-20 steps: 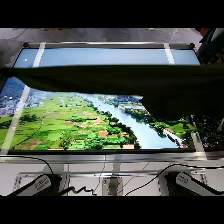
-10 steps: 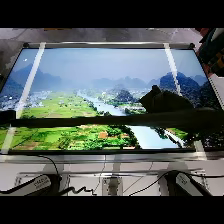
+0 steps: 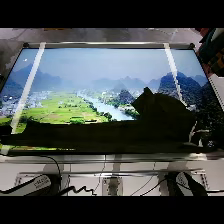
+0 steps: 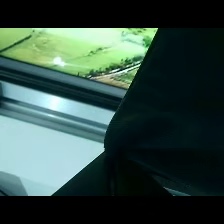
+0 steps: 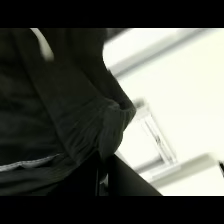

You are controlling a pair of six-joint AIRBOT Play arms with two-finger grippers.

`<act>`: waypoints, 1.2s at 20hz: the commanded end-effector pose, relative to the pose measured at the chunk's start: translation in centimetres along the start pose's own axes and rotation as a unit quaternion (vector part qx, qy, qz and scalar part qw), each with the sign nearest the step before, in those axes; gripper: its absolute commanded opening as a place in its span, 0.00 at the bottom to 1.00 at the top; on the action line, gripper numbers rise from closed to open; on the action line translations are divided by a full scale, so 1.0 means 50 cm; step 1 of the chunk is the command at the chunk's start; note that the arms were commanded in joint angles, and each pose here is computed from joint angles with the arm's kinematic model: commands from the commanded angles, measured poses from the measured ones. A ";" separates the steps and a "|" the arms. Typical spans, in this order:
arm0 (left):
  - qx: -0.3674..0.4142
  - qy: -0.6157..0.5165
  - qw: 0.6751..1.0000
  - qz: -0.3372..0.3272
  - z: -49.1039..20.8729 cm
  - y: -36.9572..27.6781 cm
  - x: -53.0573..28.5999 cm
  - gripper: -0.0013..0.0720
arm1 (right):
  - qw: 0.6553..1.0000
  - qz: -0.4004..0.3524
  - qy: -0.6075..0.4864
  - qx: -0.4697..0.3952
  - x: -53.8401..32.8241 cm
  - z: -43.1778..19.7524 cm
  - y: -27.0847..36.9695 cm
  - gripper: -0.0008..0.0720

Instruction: Fold the clothes and pants, and hang the long-sleeved shirts on hangers.

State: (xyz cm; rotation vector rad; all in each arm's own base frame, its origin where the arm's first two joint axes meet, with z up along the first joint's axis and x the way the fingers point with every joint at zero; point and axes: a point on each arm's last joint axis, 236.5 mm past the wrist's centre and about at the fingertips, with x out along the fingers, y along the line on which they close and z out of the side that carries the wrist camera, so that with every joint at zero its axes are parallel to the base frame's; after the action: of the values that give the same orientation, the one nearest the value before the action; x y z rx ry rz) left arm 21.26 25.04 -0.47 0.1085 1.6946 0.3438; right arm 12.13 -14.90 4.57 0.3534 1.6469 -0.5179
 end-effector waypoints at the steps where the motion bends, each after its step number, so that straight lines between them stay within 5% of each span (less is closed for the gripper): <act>1: 0.006 0.030 1.000 -0.001 -0.029 -0.005 0.011 0.04 | 0.994 -0.014 0.094 -0.048 0.068 -0.087 -0.006 0.07; 6: 0.117 0.074 0.990 -0.038 -0.093 -0.037 0.080 0.04 | 0.993 -0.014 0.095 -0.074 0.094 -0.086 -0.005 0.07; 12: 0.121 0.081 0.988 -0.060 -0.093 -0.052 0.139 0.05 | 0.995 0.003 0.060 -0.076 0.099 -0.055 0.013 0.07; 13: 0.122 0.082 0.987 -0.062 -0.089 -0.058 0.140 0.15 | 0.996 0.011 0.051 -0.075 0.100 -0.047 0.022 0.17; 14: 0.121 0.081 0.987 -0.061 -0.085 -0.061 0.140 0.24 | 0.996 0.018 0.044 -0.073 0.101 -0.040 0.029 0.40; 15: 0.129 0.080 0.987 -0.055 -0.079 -0.062 0.137 0.25 | 0.996 0.026 0.036 -0.072 0.101 -0.033 0.038 0.65; 16: 0.136 0.077 0.987 -0.047 -0.071 -0.060 0.131 0.25 | 0.996 0.030 0.030 -0.072 0.101 -0.028 0.041 0.76; 18: 0.144 0.059 0.987 -0.032 -0.036 -0.056 0.108 0.35 | 0.997 0.032 0.008 -0.071 0.101 -0.008 0.044 0.79; 20: 0.124 0.030 0.992 -0.010 0.012 -0.050 0.072 0.72 | 0.995 0.064 -0.034 -0.068 0.091 0.030 0.076 0.79; 21: 0.106 0.013 0.994 0.000 0.039 -0.051 0.050 0.82 | 0.991 0.099 -0.070 -0.063 0.080 0.062 0.111 0.78; 24: 0.078 -0.041 0.996 0.023 0.120 -0.079 -0.024 0.84 | 0.957 0.224 -0.175 -0.057 0.021 0.159 0.249 0.78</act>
State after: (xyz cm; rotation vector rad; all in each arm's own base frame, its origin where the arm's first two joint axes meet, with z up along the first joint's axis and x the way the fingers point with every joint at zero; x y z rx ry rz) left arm 24.10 23.21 -3.32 0.2823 1.7351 0.1620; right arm 18.00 -11.20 -0.52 0.3849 1.4622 -0.2426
